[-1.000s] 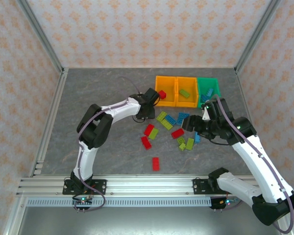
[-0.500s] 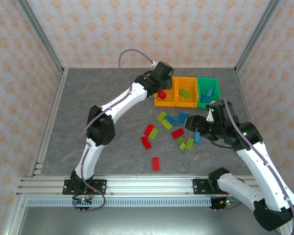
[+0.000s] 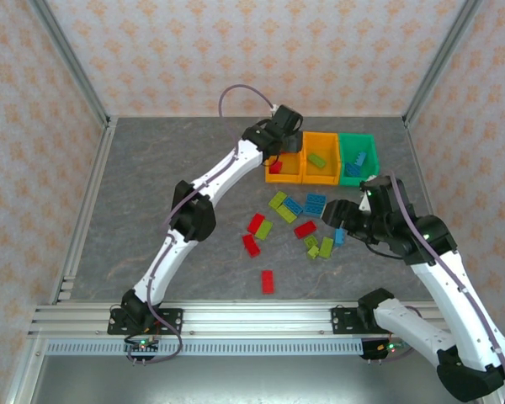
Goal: Sort the legos into containers by color
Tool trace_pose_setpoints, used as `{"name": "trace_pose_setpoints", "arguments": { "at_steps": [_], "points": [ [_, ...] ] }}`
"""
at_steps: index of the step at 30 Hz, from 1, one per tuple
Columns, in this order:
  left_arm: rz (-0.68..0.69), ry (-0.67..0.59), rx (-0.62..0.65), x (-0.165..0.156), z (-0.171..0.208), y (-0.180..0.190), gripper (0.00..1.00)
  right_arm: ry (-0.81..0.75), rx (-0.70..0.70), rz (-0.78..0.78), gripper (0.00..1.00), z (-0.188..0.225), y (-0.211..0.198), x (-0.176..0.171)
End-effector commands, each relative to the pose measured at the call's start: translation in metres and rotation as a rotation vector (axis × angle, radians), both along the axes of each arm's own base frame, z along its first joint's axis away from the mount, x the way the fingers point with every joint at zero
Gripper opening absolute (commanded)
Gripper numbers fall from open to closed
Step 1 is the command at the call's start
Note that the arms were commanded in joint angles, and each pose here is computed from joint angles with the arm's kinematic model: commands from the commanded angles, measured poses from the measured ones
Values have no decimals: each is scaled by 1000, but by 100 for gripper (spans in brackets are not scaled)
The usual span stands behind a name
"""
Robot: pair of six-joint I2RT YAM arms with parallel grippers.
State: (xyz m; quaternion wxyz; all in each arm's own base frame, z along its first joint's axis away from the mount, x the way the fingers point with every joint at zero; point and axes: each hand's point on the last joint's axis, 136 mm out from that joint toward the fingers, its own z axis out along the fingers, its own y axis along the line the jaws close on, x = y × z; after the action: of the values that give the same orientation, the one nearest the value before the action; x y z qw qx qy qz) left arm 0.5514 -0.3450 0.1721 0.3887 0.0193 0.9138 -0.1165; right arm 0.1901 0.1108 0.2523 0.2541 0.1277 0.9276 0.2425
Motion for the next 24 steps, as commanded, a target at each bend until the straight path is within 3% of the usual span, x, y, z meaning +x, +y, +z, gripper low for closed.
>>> {"name": "trace_pose_setpoints", "arguments": {
  "at_steps": [1,4,7,14,18,24],
  "points": [
    [-83,-123,-123,-47,121,9,70,-7,-37,-17,72,-8,-2,11],
    [-133,-228,-191,-96,169,27,70,7,-16,7,71,-20,11,25],
    [-191,-266,-155,-147,186,52,70,35,-18,47,71,-34,31,40],
    [-431,-315,56,-263,157,112,72,153,-69,84,70,-81,82,66],
    [-506,-332,209,-299,141,150,80,223,-120,27,71,-111,99,74],
    [-561,-348,433,-313,107,183,94,308,-152,-42,73,-154,124,75]
  ]
}}
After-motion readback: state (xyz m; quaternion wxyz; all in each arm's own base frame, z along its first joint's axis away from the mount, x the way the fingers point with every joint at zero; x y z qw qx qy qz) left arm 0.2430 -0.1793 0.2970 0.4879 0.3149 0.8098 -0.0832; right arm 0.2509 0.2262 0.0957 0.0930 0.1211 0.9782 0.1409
